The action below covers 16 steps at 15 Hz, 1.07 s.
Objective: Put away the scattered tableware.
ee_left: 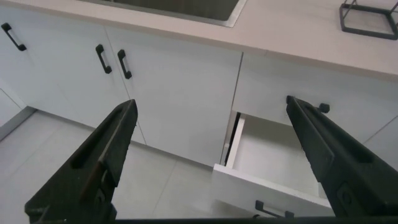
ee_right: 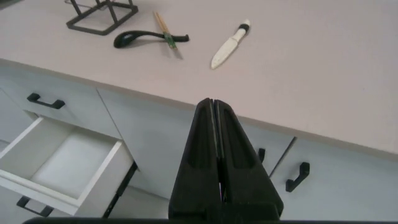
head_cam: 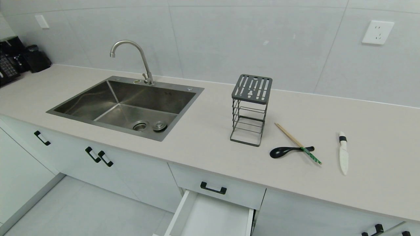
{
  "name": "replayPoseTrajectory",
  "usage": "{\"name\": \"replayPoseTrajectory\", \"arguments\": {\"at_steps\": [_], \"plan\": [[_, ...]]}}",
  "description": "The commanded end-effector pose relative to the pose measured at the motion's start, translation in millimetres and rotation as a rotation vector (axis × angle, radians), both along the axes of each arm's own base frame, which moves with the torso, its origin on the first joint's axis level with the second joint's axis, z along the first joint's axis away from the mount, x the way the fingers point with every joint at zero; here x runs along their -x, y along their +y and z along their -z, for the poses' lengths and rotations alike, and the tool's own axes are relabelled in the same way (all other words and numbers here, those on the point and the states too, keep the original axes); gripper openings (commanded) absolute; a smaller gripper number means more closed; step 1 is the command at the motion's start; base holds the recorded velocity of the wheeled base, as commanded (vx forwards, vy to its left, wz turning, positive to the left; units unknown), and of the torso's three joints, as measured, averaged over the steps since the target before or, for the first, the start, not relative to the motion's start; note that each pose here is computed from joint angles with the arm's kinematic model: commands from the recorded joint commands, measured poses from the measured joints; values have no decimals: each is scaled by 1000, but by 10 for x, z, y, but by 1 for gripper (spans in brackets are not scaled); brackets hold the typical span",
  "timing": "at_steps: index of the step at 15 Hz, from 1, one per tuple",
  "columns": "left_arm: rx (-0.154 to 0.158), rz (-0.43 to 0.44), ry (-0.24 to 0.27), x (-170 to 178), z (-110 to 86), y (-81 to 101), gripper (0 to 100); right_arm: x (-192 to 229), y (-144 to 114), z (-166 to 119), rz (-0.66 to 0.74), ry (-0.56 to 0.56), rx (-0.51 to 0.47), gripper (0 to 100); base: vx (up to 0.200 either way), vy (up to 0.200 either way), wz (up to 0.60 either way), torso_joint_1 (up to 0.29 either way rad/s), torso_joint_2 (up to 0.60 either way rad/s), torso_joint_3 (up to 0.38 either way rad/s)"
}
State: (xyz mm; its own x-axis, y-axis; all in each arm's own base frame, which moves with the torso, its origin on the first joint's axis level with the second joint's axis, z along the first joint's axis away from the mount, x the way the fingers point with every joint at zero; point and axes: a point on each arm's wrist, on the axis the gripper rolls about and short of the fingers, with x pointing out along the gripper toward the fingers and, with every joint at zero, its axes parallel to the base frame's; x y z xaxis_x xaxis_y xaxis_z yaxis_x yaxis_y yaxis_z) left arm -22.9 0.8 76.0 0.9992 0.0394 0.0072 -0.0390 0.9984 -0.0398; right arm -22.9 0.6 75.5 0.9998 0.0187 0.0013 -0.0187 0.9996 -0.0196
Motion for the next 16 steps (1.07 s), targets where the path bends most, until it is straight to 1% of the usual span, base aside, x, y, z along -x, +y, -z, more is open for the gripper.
{"name": "replayPoseTrajectory", "arguments": {"at_steps": [1,3,6,8,9,10,11,12,13,15,16], "plan": [[0,-1,3,-1,1,0,100,-1,0,0,-1,1,0,100,0,0,0,281,-530,-266],[0,-1,3,-1,1,0,100,-1,0,0,0,1,-3,100,0,0,0,224,-442,-215],[0,-1,3,-1,1,0,100,-1,4,-8,-17,-6,0,100,0,0,0,47,-106,-44],[0,-1,3,-1,1,0,100,4,7,-94,-30,-91,5,100,0,0,0,0,0,0],[0,-1,3,-1,1,0,100,18,9,-202,-37,-197,57,100,0,0,0,0,0,0],[0,-1,3,-1,1,0,100,7,13,-266,-71,-192,58,100,0,0,0,0,0,0],[0,-1,3,-1,1,0,100,-32,22,-411,-152,-163,59,100,0,0,0,0,0,0],[0,-1,3,-1,1,0,100,-136,37,-601,-243,-103,53,100,0,0,0,0,0,0],[0,-1,3,-1,1,0,100,-294,53,-775,-289,-31,47,100,0,0,0,0,0,0],[0,-1,3,-1,1,0,100,-723,93,-1053,-328,116,40,100,0,0,0,0,0,0],[0,1,3,-1,1,0,100,-942,113,-1128,-340,177,39,100,0,0,0,0,0,0]]}}
